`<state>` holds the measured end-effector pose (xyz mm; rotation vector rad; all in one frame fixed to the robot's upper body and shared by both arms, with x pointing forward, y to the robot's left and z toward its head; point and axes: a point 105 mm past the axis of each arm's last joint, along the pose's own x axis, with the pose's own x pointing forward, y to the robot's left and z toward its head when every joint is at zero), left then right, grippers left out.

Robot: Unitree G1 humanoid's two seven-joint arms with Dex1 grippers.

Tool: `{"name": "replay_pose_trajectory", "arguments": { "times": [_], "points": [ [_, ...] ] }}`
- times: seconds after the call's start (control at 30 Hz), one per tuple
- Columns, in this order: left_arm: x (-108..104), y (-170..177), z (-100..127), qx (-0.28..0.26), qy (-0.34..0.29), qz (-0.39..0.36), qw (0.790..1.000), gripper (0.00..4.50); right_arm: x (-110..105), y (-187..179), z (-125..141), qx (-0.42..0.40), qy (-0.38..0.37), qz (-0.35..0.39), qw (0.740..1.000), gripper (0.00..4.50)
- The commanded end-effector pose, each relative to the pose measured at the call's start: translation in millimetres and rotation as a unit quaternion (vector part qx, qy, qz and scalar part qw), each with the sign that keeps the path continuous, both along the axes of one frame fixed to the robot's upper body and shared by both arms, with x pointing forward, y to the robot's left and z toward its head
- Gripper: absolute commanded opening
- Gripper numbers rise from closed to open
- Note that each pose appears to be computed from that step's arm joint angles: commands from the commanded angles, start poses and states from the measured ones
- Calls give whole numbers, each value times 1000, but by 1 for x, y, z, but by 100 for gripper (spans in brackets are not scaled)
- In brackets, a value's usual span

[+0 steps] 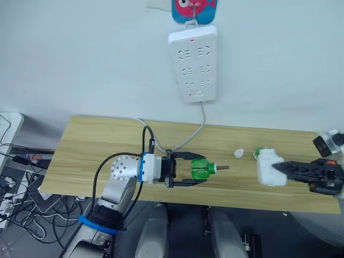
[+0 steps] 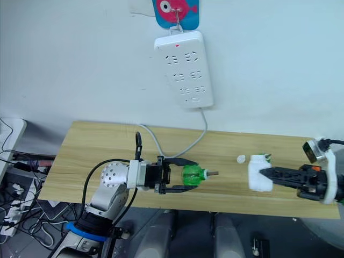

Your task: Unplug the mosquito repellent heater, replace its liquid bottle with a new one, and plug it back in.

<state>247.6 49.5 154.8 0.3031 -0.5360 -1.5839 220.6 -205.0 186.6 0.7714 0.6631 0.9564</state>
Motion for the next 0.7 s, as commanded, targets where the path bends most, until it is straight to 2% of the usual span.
{"name": "replay_pose_trajectory", "arguments": {
  "times": [0.03,0.3,0.7],
  "points": [
    [-4,-2,7,-11,-19,-12,1000,226,8,19,5,16,-34,-5,999,291],
    [0,-1,7,-8,-22,-10,1000,226,3,45,10,35,-66,36,997,291],
    [4,3,3,5,-20,-4,1000,226,-6,49,12,34,-71,64,995,291]
  ]
}}
